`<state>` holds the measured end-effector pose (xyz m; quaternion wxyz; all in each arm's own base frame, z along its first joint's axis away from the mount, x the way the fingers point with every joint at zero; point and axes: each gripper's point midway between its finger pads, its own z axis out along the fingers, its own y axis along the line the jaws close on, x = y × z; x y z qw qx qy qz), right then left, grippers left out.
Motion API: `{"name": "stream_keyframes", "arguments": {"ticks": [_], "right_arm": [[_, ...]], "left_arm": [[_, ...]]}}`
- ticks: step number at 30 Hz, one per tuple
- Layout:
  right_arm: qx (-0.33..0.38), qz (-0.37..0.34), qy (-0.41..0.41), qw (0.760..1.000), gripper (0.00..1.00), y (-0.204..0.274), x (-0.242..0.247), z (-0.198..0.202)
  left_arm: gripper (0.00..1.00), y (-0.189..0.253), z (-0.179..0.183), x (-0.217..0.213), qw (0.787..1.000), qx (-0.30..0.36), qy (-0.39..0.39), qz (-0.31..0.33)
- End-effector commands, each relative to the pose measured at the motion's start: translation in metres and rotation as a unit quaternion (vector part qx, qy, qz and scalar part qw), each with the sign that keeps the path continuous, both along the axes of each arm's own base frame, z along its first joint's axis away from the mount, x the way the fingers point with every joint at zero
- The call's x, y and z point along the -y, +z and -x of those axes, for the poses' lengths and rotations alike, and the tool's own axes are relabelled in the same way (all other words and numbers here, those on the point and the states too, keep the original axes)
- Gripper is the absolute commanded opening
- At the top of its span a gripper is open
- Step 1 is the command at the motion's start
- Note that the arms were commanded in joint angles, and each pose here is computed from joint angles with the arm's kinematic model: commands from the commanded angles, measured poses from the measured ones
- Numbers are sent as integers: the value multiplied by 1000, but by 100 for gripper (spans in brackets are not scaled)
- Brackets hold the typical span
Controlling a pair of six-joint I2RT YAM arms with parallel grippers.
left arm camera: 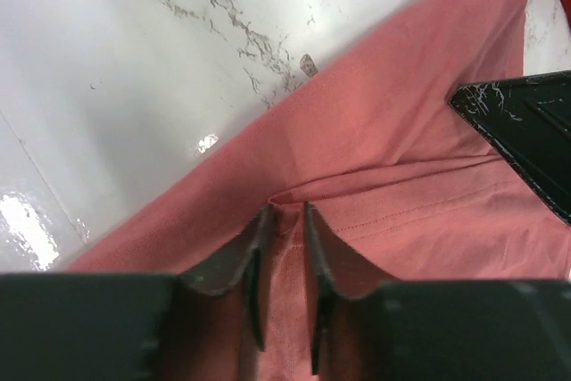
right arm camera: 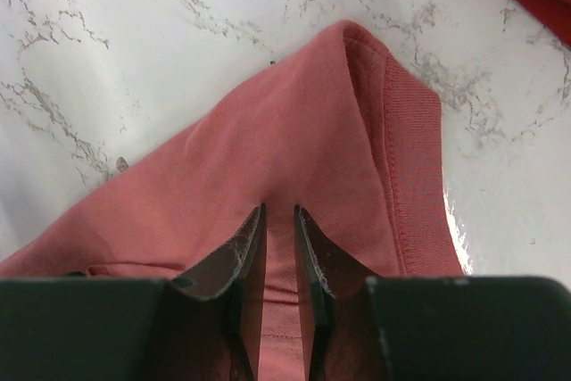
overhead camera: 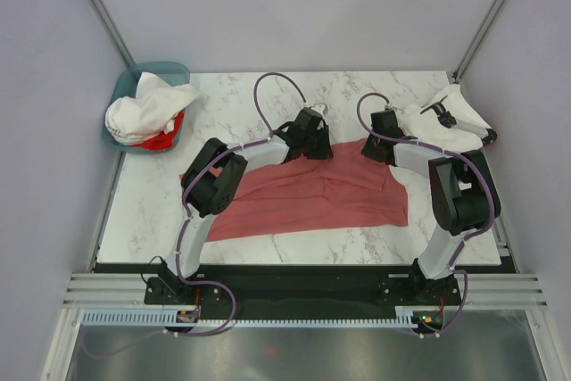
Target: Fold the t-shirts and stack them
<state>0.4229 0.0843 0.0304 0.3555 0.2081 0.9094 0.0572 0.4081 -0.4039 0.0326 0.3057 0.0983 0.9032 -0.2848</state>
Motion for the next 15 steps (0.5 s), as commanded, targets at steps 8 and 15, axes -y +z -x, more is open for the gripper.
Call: {"name": "stream_keyframes", "arguments": {"ticks": [8,15], "right_arm": [[12,1,-10,1000,25,10,1,-10],[8,1,-14,1000,25,7,3,-10]], "left_arm": [[24,7,2,5,999,20,-26,-27],[2,40,13,10,997,63,-39,-7]]}}
